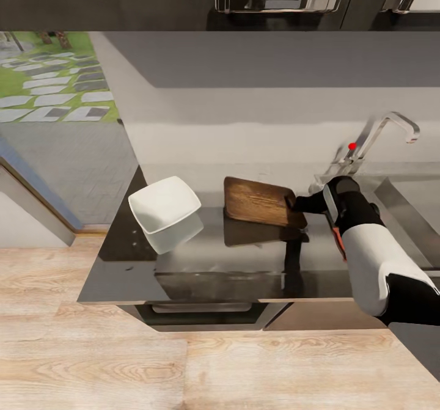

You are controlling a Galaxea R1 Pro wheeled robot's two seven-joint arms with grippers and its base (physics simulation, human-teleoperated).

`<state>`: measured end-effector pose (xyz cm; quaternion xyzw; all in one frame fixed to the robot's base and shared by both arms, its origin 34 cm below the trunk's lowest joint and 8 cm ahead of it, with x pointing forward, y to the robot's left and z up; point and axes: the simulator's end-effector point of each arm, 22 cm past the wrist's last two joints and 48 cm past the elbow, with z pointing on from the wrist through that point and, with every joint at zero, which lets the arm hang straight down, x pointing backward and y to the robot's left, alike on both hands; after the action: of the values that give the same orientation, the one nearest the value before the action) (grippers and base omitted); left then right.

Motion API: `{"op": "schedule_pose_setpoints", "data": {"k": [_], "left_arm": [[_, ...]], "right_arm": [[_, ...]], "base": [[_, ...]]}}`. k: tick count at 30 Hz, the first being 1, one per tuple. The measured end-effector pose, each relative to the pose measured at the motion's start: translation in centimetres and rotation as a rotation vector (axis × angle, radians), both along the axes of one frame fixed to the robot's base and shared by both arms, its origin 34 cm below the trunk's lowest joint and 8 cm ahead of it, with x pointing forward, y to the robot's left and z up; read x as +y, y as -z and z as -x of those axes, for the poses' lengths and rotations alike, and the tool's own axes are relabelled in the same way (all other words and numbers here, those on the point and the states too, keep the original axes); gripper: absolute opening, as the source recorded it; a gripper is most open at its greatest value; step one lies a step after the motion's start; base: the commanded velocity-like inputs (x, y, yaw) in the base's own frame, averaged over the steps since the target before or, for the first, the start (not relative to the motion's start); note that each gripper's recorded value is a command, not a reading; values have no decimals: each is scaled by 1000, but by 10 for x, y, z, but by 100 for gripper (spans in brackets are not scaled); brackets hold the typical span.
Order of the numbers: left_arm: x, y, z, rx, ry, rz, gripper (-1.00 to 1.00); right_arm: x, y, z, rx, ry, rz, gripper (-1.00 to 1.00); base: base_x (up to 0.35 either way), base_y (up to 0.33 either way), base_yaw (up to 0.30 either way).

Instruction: In the kitchen, take the Vidalia onion out of the sink, dice it on the chopping board with the paring knife, put the diced onion into the bowl on the countertop, then place both the paring knife and the chopping board into the sink.

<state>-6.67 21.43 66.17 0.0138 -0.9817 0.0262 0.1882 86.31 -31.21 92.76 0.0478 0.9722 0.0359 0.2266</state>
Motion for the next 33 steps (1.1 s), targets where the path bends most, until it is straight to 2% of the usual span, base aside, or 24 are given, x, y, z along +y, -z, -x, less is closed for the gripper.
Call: {"op": "schedule_pose_setpoints", "data": {"k": [11, 28, 33], "left_arm": [[0, 0, 0, 0, 0, 0, 100], [0, 0, 0, -1, 0, 0, 100], [0, 0, 0, -1, 0, 1, 100]], "right_arm": [[-6, 8, 6, 26, 18, 28, -100], [-11, 8, 6, 28, 51, 44, -100], [-8, 7, 5, 31, 49, 113, -100]], "base": [[0, 0, 0], [0, 0, 0], [0, 0, 0]]}}
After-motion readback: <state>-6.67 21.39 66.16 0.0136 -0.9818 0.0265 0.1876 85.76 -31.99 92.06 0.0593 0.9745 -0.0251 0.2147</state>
